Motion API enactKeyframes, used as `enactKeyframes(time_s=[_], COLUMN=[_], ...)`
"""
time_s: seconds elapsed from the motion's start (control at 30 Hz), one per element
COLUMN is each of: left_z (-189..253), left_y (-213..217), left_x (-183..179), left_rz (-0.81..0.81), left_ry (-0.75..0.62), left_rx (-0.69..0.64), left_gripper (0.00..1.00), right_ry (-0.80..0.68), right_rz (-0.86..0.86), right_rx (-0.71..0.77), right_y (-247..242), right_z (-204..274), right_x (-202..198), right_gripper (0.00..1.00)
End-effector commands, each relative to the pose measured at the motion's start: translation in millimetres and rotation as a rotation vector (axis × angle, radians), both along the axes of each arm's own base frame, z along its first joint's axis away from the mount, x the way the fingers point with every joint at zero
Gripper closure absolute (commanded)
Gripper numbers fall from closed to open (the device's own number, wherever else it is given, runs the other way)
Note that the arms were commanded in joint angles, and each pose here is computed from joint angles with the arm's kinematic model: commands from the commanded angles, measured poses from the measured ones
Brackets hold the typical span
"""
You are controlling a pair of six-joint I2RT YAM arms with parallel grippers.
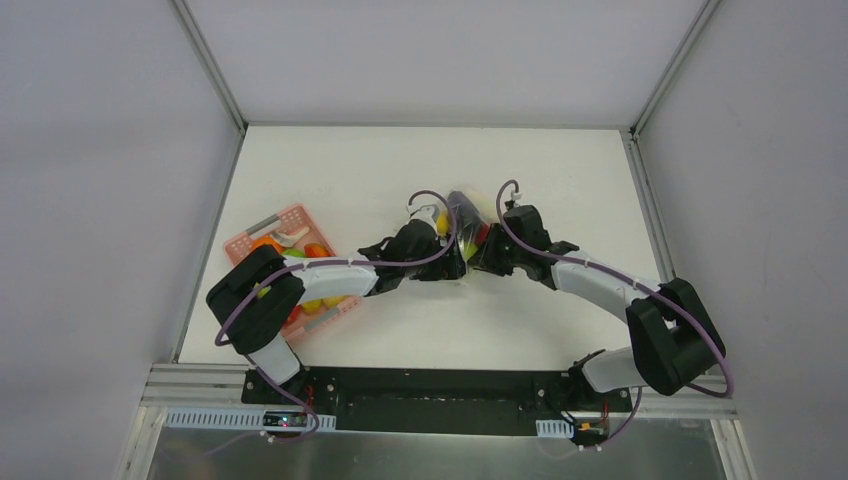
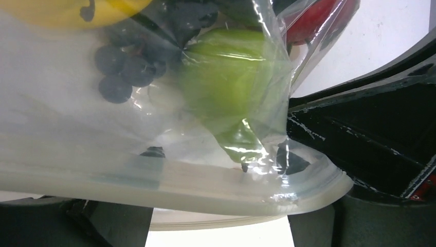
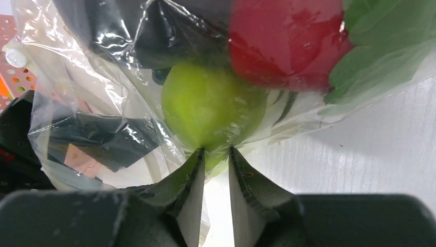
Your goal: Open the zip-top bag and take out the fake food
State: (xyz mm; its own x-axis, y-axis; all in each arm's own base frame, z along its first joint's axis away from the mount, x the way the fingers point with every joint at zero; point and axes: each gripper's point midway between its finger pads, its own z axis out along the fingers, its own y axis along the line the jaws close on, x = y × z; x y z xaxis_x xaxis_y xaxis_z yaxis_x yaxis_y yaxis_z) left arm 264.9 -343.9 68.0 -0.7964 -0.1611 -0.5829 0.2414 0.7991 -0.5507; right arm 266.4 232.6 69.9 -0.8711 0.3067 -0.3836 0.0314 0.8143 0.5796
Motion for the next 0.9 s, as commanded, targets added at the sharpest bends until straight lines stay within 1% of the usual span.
enactKeyframes(time_s=[0.0, 0.1, 0.13, 0.2, 0.33, 0.4, 0.47, 0.6, 0.73, 0.8, 0.87], left_z=[-1, -1, 4, 15, 36, 38, 36, 32, 33, 35, 37], left_y=[-6, -4, -5, -4, 5, 16, 25, 30, 25, 23, 18], left_x=[-4, -7, -7, -7, -6, 0, 4, 12, 19, 23, 25], left_rz=[-0.019, -0.016, -0.02, -0.032, -0.022, 0.03, 0.065, 0.121, 0.151, 0.161, 0.157], left_ry=[0.025, 0.022, 0.012, -0.022, -0.101, -0.125, -0.125, -0.098, -0.089, -0.094, -0.094], left_rx=[0.0, -0.016, -0.027, -0.046, -0.09, -0.083, -0.075, -0.074, -0.092, -0.102, -0.11], left_gripper=[0.19, 0.21, 0.21, 0.21, 0.21, 0.21, 0.23, 0.26, 0.34, 0.37, 0.37], right_ry=[-0.033, -0.035, -0.037, -0.063, -0.149, -0.171, -0.185, -0.193, -0.221, -0.236, -0.237], right_rz=[-0.02, -0.052, -0.06, -0.062, -0.094, -0.114, -0.141, -0.184, -0.249, -0.28, -0.294], right_rx=[0.029, -0.031, -0.053, -0.08, -0.143, -0.181, -0.191, -0.152, -0.139, -0.134, -0.133], right_y=[4, -6, -10, -15, -30, -40, -49, -59, -73, -83, -91], right_z=[7, 7, 9, 18, 43, 50, 55, 62, 71, 75, 76], right_x=[6, 9, 9, 12, 22, 26, 31, 41, 57, 68, 78], right_gripper=[0.76, 0.85, 0.87, 0.87, 0.77, 0.72, 0.67, 0.57, 0.47, 0.45, 0.45])
